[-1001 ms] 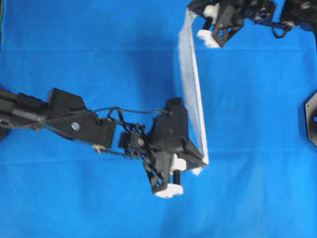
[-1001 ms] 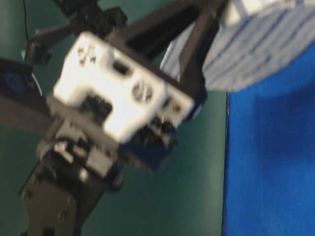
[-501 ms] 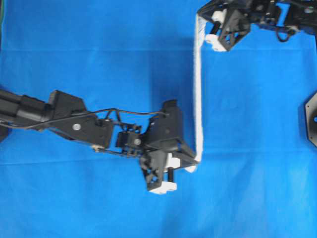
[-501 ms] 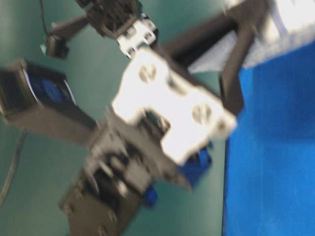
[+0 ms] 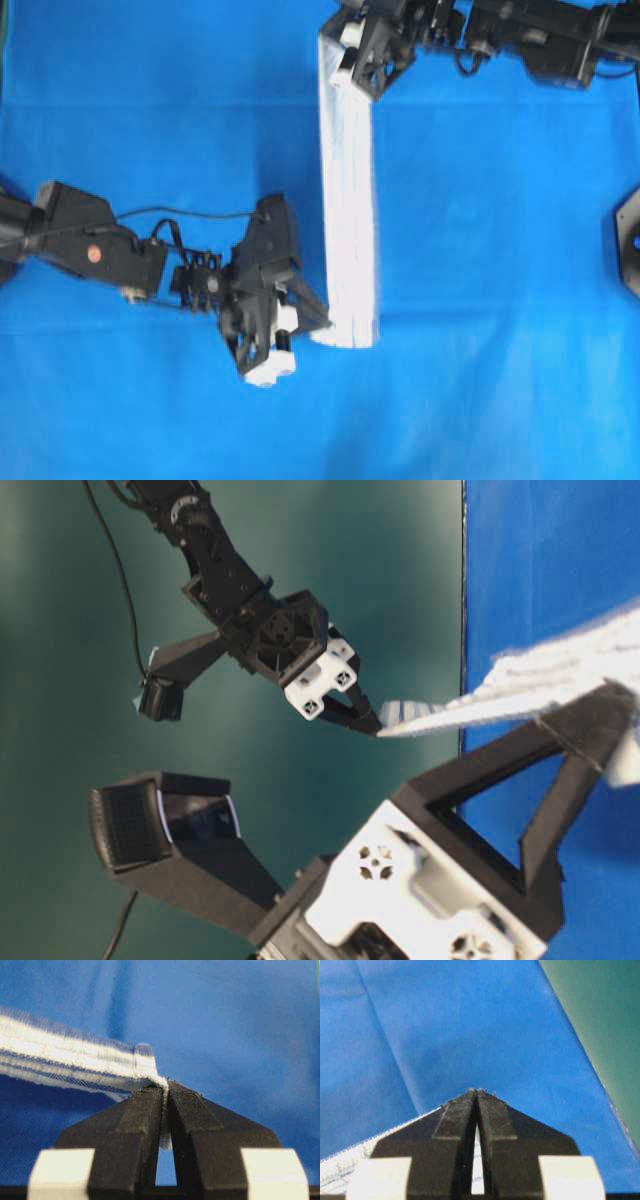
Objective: Fold the blue towel.
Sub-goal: 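Lay the vertical strip on the table and release both grippers, then move both grippers to the strip's top end and grasp its corners, then fold the top end down over the bottom half with both grippers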
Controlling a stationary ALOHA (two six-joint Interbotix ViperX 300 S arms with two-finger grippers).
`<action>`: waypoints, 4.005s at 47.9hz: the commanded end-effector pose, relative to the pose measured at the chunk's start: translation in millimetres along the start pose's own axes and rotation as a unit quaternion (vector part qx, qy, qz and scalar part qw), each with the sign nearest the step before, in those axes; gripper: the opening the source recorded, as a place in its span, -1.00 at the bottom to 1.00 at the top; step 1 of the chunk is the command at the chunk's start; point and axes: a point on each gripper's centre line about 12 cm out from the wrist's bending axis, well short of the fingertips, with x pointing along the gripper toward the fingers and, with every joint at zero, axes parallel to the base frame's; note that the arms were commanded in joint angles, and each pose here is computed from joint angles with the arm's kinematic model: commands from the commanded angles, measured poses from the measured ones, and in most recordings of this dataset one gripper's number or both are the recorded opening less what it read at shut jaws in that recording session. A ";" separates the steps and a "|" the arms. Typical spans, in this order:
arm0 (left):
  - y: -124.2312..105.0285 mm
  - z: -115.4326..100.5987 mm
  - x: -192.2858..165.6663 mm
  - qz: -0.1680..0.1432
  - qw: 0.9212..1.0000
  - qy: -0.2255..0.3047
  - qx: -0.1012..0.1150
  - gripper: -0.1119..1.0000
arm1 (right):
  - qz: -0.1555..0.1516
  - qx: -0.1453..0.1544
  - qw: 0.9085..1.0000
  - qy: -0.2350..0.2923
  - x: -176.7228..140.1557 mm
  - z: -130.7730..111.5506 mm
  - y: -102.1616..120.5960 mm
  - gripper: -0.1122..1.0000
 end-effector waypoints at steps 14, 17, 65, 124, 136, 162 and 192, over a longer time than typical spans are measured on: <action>-10.0 7.3 -6.4 -0.013 1.000 -0.014 0.001 -0.66 | -0.004 -0.001 1.000 -0.019 -4.7 14.2 -4.0 -0.79; -8.4 7.0 -6.8 -0.011 1.000 -0.011 0.000 -0.51 | -0.004 -0.001 1.000 -0.019 -4.7 14.2 -4.0 -0.79; 39.0 40.2 -185.5 0.031 0.986 -0.147 0.078 0.36 | 0.048 -0.032 0.983 -0.175 -144.3 -3.6 25.3 0.11; 204.8 66.4 -161.8 0.254 0.947 -0.187 0.059 0.62 | 0.026 0.010 0.993 -0.116 -72.1 -25.1 1.7 0.34; 266.1 62.8 -112.5 0.288 0.949 -0.129 0.023 0.64 | -0.001 0.032 0.998 -0.056 -21.9 -53.5 -25.3 0.34; 321.3 40.8 -65.5 0.309 0.948 -0.080 -0.012 0.63 | -0.010 0.049 0.999 0.013 43.0 -98.4 -41.0 0.33; 309.1 25.1 -42.8 0.290 0.955 -0.055 0.004 -0.71 | 0.006 0.038 0.999 0.018 43.8 -99.4 -23.6 -0.72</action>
